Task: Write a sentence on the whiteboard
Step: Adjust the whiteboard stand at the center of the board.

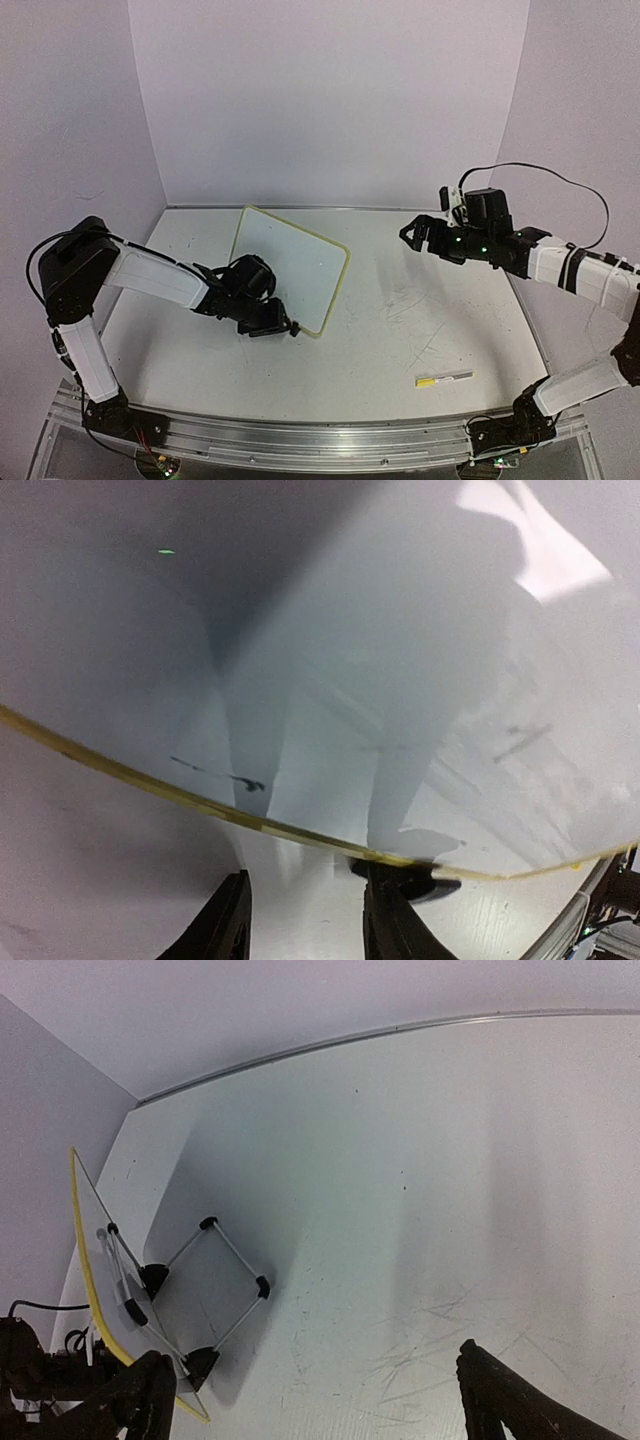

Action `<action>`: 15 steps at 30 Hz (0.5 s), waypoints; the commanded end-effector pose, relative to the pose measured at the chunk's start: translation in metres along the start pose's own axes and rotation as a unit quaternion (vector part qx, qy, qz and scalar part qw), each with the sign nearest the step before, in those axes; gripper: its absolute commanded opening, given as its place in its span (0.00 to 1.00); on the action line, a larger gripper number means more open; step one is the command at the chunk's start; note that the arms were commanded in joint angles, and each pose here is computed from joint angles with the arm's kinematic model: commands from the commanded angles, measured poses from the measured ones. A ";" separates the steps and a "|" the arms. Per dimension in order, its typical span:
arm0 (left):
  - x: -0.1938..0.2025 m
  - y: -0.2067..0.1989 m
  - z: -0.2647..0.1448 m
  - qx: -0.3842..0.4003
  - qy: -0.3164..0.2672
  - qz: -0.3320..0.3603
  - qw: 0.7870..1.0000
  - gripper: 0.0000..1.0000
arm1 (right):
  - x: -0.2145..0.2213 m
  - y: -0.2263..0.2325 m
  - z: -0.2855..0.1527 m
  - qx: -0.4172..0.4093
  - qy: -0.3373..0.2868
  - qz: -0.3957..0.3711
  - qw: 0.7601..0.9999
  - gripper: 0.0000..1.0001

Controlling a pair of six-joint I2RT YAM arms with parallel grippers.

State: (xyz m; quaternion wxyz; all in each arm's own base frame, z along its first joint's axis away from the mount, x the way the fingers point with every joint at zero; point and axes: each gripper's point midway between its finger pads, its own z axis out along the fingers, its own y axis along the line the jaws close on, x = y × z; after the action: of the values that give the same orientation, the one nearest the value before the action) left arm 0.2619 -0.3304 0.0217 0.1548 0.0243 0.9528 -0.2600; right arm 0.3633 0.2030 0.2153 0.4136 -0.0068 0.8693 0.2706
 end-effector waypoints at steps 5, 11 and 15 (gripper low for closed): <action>0.000 -0.089 0.006 0.119 -0.023 0.043 0.992 0.40 | 0.019 0.023 0.004 -0.046 0.023 -0.019 0.999 0.98; -0.005 -0.086 -0.035 0.118 -0.074 0.099 0.985 0.54 | 0.026 0.021 0.001 -0.045 0.027 -0.031 0.998 0.98; -0.017 -0.051 -0.071 0.043 -0.117 0.122 0.985 0.66 | 0.033 0.027 0.005 -0.052 0.036 -0.039 0.997 0.97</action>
State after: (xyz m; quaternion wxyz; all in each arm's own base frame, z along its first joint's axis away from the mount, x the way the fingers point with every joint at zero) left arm 0.2347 -0.3733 0.0650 0.2090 0.1091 0.9160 -0.3245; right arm 0.3418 0.2251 0.1875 0.3728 -0.0486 0.8813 0.2862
